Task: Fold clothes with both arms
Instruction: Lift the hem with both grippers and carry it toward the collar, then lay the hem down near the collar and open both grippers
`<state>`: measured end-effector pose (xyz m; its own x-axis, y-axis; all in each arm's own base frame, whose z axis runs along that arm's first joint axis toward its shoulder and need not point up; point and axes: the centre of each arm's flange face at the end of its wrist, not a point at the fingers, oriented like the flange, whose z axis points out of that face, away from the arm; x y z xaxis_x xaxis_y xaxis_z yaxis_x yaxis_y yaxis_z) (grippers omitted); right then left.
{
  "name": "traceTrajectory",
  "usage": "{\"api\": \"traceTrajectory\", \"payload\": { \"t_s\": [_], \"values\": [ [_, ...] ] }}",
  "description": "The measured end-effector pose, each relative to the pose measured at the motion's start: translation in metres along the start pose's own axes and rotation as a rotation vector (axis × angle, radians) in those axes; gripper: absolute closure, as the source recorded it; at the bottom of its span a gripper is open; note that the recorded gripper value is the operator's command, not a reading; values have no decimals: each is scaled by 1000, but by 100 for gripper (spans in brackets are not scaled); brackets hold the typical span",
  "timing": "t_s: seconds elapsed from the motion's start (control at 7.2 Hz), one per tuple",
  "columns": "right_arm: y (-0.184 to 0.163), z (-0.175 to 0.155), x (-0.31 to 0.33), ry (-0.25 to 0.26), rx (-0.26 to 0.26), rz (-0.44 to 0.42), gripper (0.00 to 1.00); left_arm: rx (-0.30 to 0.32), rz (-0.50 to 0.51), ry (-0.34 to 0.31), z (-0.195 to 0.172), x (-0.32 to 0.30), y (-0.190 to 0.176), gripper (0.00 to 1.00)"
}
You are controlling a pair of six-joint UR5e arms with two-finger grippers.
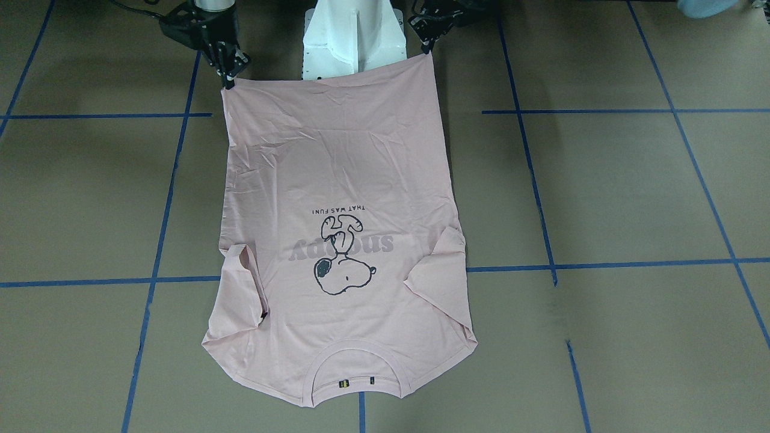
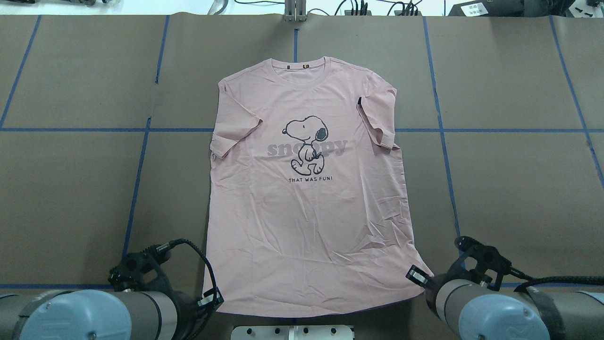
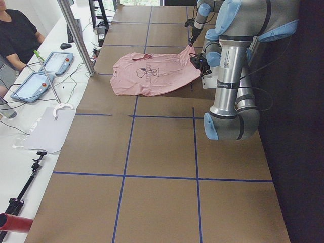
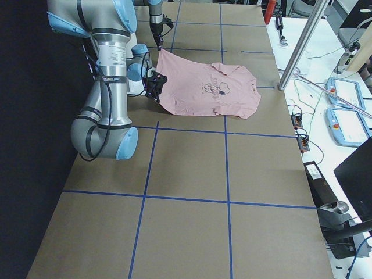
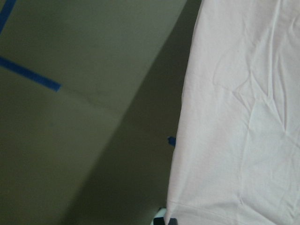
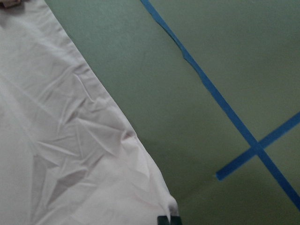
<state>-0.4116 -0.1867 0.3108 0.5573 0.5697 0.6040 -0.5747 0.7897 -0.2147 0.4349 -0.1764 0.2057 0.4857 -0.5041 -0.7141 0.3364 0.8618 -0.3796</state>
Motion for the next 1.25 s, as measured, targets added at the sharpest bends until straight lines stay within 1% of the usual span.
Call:
{"api": "traceTrajectory", "payload": {
  "t_s": [0.14,0.28,0.42,0.56,0.83,0.97,1.11,1.25],
  "values": [
    [-23,-6,-26,-43,28,0,100,50,27,39,-9,20,-29,100],
    [-51,-2,-62,-71,69,-26,100,122,64,57,-11,41,-67,100],
    [-85,13,-101,-64,108,-54,100,197,94,49,2,60,-108,100],
    [-126,32,-137,-32,145,-81,100,261,121,45,22,79,-151,100],
    [-216,78,-199,80,224,-134,100,365,135,69,69,116,-244,100],
    [-258,98,-231,123,250,-145,100,417,146,83,85,134,-285,100],
    [-294,115,-254,134,255,-151,100,476,163,90,96,147,-318,100],
    [-319,129,-270,132,245,-159,100,523,181,95,99,153,-341,100]
  ]
}}
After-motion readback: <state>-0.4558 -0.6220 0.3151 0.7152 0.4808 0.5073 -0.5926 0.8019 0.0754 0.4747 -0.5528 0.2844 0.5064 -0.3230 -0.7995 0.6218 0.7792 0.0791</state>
